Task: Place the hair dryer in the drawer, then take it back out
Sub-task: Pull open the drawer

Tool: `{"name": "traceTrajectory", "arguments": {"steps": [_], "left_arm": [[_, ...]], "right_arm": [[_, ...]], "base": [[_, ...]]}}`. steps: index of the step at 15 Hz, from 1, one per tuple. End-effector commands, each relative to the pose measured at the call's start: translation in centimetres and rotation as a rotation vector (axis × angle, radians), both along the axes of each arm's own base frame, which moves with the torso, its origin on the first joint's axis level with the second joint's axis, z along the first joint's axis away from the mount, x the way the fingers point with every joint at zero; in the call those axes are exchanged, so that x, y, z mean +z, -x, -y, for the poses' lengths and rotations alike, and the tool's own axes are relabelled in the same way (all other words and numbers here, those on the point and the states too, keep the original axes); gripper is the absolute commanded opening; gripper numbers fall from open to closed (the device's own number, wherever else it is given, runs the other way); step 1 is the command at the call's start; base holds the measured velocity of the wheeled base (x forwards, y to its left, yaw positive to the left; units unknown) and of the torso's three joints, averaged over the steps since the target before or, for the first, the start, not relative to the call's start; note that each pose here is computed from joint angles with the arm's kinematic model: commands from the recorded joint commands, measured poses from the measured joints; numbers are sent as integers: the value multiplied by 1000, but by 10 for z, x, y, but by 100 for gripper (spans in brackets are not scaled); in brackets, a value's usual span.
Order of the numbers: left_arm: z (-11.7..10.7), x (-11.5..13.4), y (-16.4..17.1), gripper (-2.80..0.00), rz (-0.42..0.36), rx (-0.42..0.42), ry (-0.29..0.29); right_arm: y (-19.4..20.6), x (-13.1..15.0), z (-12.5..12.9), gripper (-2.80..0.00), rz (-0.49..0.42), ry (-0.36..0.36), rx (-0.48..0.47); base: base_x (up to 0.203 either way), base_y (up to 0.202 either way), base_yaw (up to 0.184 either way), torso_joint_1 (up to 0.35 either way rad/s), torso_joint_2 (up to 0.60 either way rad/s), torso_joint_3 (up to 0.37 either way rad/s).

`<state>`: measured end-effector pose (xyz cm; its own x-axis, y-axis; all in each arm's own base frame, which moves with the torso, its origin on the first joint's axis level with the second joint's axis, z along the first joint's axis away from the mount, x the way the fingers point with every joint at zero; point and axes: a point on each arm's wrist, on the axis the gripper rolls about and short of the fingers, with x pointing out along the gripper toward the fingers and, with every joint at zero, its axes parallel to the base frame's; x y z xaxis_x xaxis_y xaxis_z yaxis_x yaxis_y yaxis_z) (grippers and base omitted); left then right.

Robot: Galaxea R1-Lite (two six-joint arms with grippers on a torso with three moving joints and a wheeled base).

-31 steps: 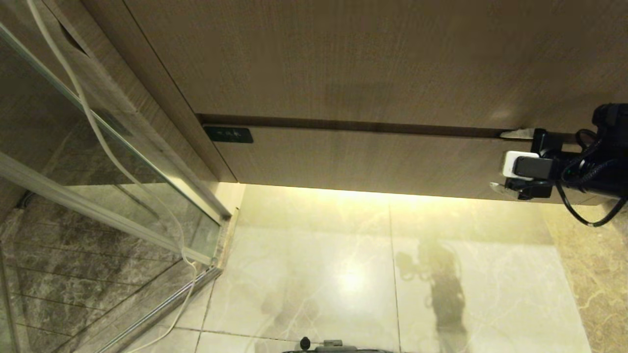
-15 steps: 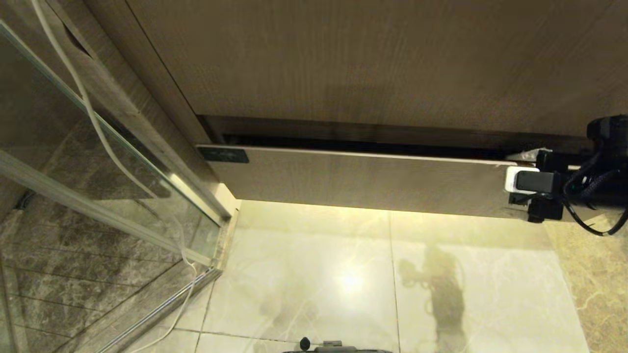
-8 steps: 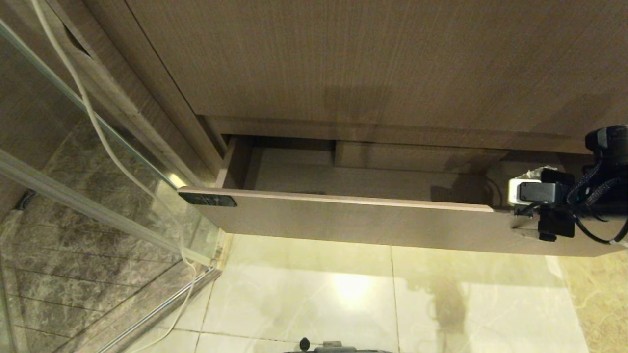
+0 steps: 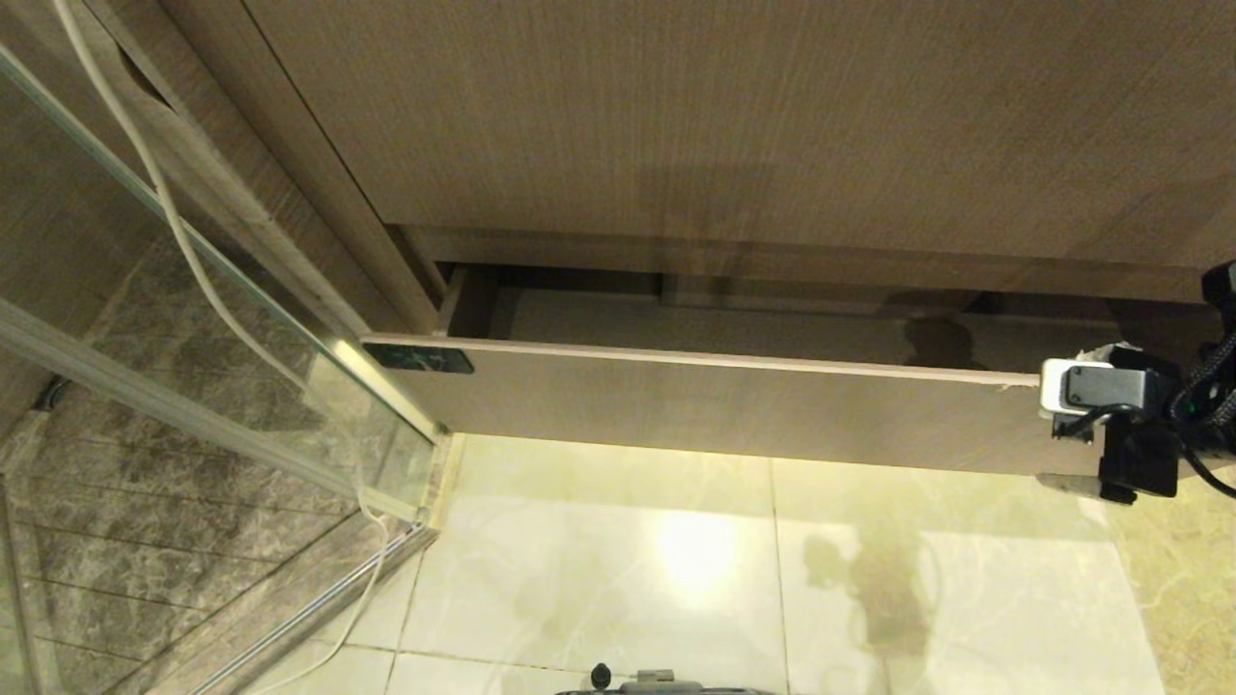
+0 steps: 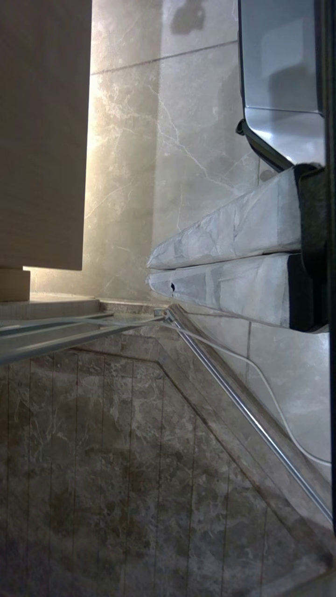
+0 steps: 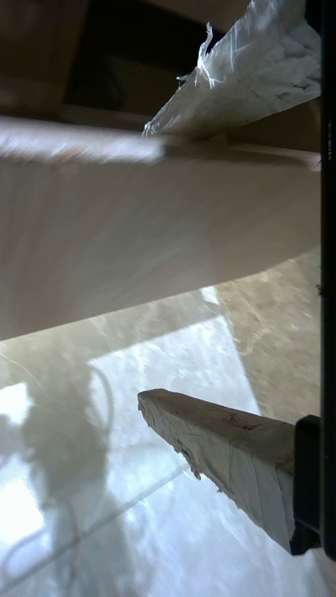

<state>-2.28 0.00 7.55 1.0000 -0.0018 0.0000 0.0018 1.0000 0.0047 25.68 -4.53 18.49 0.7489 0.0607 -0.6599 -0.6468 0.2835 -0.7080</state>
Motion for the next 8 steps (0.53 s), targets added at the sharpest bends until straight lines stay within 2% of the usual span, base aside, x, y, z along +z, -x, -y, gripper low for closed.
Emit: {"name": "traceTrajectory", "arguments": {"steps": [1,8], "left_arm": [[0,0,0,-280,2,0,0],[0,0,0,-280,0,0,0]], "right_arm": [[17,17,-1,0,61,6,-14],[64,36,-11,0,12,-42,-51]], "base": [[0,0,0,0,0,0],[0,0,0,0,0,0]]}}
